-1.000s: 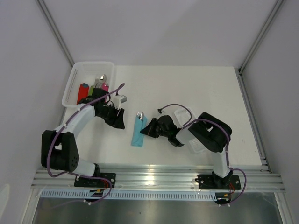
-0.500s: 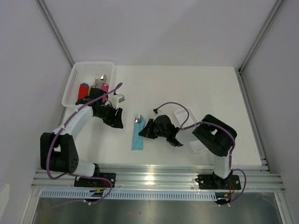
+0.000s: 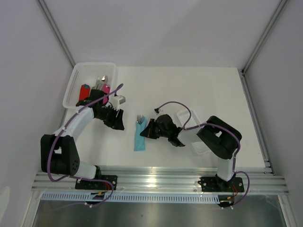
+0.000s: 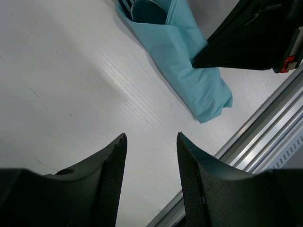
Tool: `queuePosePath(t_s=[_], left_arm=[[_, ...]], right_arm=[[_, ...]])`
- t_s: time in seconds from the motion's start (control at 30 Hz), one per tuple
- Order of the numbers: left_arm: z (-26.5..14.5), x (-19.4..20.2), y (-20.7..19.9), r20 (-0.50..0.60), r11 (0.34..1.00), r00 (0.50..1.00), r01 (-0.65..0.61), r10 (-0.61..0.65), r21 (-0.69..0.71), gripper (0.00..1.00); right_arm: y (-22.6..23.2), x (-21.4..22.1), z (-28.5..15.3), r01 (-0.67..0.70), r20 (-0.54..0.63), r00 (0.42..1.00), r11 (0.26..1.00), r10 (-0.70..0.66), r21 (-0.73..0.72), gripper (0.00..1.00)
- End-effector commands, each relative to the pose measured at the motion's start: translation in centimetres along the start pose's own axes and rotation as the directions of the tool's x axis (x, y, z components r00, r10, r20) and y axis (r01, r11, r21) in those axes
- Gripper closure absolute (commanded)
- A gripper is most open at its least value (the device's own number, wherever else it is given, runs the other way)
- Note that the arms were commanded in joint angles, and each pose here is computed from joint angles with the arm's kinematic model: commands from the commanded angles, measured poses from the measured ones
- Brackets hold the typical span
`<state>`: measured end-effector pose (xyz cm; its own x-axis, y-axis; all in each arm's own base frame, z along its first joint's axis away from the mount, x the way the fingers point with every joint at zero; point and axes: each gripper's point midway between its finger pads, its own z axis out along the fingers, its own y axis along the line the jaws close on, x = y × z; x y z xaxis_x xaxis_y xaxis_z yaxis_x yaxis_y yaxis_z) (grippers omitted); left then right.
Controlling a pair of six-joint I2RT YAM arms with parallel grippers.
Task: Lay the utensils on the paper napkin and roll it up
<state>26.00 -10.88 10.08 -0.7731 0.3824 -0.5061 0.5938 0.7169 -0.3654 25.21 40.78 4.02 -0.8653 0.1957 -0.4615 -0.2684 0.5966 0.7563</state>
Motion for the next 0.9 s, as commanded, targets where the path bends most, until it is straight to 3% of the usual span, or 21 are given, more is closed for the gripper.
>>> queuePosePath(t_s=[0.0,0.87], left_arm=[[-0.7,-0.4,-0.1,0.036,0.999,0.999,-0.035,0.035,-0.002,0.50],[-2.6,-1.0,-0.2,0.070,0.999,0.996,-0.044,0.046,-0.030,0.50]], right_arm=[[4.9,-3.4,-1.0,0.054,0.093,0.995,0.992,-0.043,-0.113,1.00],[7.2,-6.0,-1.8,0.081,0.139,0.988,0.986,-0.061,-0.144,1.00]])
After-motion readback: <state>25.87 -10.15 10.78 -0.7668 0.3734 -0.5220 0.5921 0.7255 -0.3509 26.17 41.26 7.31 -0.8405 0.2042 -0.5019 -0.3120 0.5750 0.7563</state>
